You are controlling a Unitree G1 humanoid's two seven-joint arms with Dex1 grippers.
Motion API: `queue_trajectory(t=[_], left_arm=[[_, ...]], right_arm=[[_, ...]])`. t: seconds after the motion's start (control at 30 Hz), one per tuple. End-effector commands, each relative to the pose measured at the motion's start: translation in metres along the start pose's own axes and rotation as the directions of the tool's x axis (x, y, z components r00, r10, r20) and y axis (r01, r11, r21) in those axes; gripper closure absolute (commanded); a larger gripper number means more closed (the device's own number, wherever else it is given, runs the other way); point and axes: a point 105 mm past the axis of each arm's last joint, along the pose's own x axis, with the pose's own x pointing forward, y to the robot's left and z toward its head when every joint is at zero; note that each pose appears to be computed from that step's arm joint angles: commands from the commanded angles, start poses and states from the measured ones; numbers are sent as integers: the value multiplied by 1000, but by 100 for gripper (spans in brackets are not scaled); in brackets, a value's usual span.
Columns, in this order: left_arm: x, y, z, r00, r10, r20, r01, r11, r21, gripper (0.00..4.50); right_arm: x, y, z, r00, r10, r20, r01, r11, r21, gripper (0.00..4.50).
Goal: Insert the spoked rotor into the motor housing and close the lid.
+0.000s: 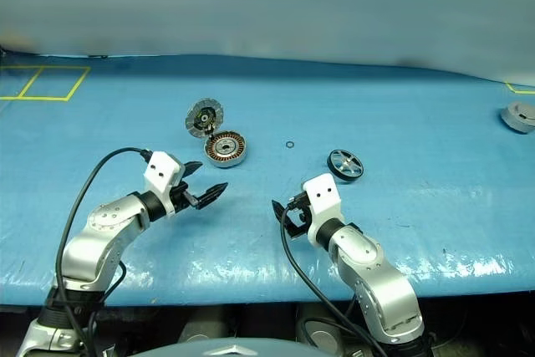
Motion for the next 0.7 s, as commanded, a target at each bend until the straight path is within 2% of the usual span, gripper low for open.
queue_trajectory(t=[0.03, 0.33, 0.43, 0.6, 0.7], left_arm=[[-1, 1, 9, 1000, -7, 18, 6, 999, 34, 0], [-4, 2, 7, 1000, -1, 7, 1, 999, 35, 0], [-1, 3, 8, 999, 16, -32, -14, 997, 73, 0], [5, 7, 25, 981, -40, -189, 75, 980, 184, 0], [16, 12, 52, 948, -69, -311, 157, 951, 268, 0]], right_arm=[[0, 2, 10, 999, 10, 47, -9, 1000, -14, 4], [1, 5, 9, 999, 20, 44, -20, 1000, -15, 4], [2, 6, 10, 999, 23, 45, -22, 1000, -16, 4], [7, 6, 12, 998, 36, 51, -35, 999, -21, 4], [11, 8, 15, 997, 60, 57, -59, 998, -33, 4]])
